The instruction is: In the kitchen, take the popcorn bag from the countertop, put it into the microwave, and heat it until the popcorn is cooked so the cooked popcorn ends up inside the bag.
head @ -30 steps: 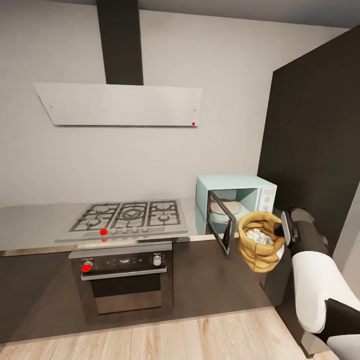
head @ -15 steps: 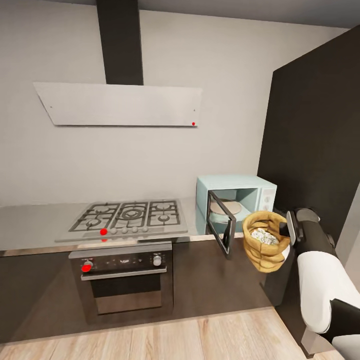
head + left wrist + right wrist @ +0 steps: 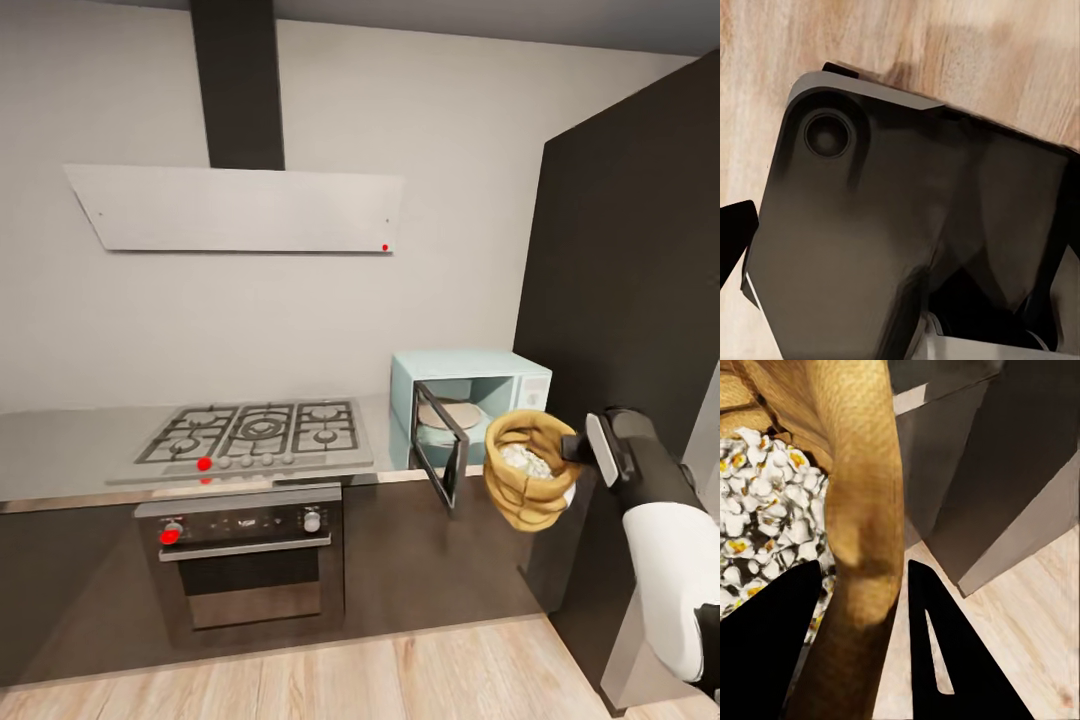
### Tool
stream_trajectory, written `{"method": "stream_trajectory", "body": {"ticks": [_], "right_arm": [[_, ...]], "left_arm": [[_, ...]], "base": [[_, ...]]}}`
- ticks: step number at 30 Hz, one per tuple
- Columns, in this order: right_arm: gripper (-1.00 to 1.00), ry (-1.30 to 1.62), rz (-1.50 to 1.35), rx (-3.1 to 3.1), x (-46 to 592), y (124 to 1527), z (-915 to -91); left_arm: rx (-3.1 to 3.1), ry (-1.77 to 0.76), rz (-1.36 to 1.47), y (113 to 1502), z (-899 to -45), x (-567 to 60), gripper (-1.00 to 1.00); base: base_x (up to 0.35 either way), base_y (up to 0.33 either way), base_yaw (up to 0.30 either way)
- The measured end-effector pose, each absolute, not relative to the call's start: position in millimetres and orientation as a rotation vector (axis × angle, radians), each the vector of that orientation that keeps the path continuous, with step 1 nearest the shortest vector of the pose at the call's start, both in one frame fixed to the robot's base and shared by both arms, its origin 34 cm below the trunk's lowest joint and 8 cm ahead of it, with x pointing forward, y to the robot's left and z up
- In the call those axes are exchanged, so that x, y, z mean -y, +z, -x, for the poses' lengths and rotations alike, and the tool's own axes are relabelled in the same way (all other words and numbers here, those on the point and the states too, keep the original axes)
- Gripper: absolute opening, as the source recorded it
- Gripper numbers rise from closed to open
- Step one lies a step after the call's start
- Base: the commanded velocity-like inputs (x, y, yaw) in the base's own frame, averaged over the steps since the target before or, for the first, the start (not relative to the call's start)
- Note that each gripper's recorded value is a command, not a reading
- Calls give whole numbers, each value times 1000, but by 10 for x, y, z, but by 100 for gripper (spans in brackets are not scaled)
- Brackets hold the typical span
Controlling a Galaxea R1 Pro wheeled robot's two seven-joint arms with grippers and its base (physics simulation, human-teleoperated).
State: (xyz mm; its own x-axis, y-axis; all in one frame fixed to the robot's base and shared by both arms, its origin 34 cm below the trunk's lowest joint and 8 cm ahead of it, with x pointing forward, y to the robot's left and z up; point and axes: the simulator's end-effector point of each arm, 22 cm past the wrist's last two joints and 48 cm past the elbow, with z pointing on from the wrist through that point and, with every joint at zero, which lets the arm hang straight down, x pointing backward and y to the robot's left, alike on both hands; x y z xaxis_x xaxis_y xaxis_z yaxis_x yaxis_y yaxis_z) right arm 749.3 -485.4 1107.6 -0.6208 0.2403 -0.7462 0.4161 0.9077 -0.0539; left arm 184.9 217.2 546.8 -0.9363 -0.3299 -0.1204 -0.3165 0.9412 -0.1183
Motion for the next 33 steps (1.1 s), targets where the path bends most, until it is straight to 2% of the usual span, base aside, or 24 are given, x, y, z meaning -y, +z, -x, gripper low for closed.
{"method": "stream_trajectory", "body": {"ticks": [6, 12, 23, 27, 33], "right_arm": [[-100, -326, -382, -2272, 4682, 11109, -7558], [-100, -208, -382, -2270, 4496, 11099, -7620], [-100, -203, -362, -2196, 4456, 11408, -7669], [-100, -196, -359, -2184, 4416, 11454, -7686], [-100, -196, -358, -2183, 4405, 11454, -7689]], "left_arm": [[-2956, -145, 504, 5468, -1849, -2176, 100], [-2955, -145, 506, 5468, -1849, -2175, 100], [-2955, -144, 507, 5468, -1848, -2177, 100], [-2954, -143, 512, 5467, -1847, -2188, 100], [-2954, -141, 514, 5467, -1848, -2200, 100]], "base": [[137, -265, 0], [154, -266, 0], [151, -263, 0], [32, -59, 43], [2, -3, 247]]}}
